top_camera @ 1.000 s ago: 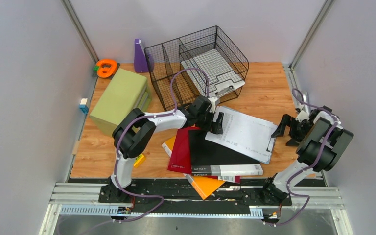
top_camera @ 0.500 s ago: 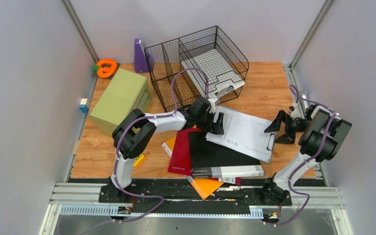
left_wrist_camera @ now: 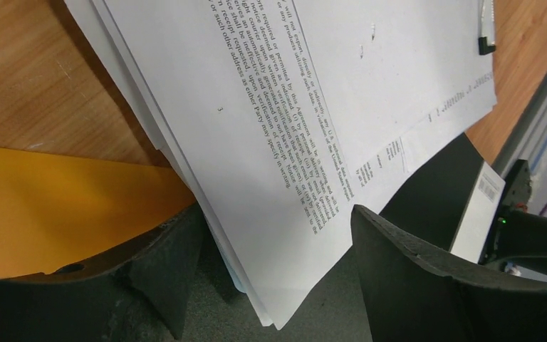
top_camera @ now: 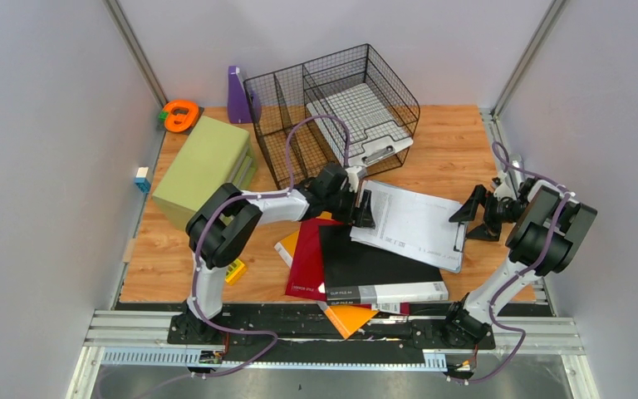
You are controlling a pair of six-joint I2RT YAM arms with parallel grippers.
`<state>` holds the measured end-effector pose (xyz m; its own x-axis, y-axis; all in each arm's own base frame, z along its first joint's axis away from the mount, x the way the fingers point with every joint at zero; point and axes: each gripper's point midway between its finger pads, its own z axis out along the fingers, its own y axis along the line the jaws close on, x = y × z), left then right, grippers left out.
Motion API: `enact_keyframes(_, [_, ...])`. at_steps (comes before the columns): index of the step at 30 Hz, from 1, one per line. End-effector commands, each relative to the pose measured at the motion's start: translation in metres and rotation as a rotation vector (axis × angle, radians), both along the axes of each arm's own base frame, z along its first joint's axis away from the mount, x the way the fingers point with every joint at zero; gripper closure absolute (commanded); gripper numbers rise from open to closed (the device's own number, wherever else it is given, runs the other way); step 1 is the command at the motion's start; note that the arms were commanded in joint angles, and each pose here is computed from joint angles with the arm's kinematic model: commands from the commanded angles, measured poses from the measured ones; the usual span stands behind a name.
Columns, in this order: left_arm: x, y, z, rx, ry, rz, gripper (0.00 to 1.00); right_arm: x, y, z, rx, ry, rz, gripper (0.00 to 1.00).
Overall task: Organize the desk
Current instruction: Pick up the folder from the center of the board.
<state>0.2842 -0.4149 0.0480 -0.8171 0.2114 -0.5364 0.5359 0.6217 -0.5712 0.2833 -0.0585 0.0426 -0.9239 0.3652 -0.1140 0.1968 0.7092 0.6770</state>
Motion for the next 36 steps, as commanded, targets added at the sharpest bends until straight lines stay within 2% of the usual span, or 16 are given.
enact_keyframes(1, [-0.028, -0.024, 0.051, -0.247, 0.116, -0.121, 0.2, -0.004, 0.023, -0.01, 0.057, 0.019, 0.01, 0.11])
enact_keyframes(12, [-0.031, -0.026, 0.095, -0.406, 0.099, -0.19, 0.26, -0.007, 0.015, -0.017, -0.013, 0.03, 0.009, 0.12])
enact_keyframes(22, [-0.037, -0.028, 0.073, -0.436, 0.275, -0.113, 0.27, -0.014, 0.013, -0.024, -0.047, 0.039, 0.023, 0.12])
enact_keyframes(26, [-0.035, -0.018, 0.055, -0.37, 0.302, -0.021, 0.26, -0.017, 0.008, -0.026, -0.088, 0.045, 0.03, 0.12])
enact_keyframes(30, [-0.038, 0.003, 0.029, -0.227, 0.335, 0.086, 0.23, -0.019, -0.002, -0.028, -0.154, 0.054, 0.036, 0.12])
enact_keyframes(36, [-0.031, 0.025, 0.008, -0.077, 0.308, 0.188, 0.17, -0.016, -0.015, -0.029, -0.224, 0.062, 0.038, 0.12])
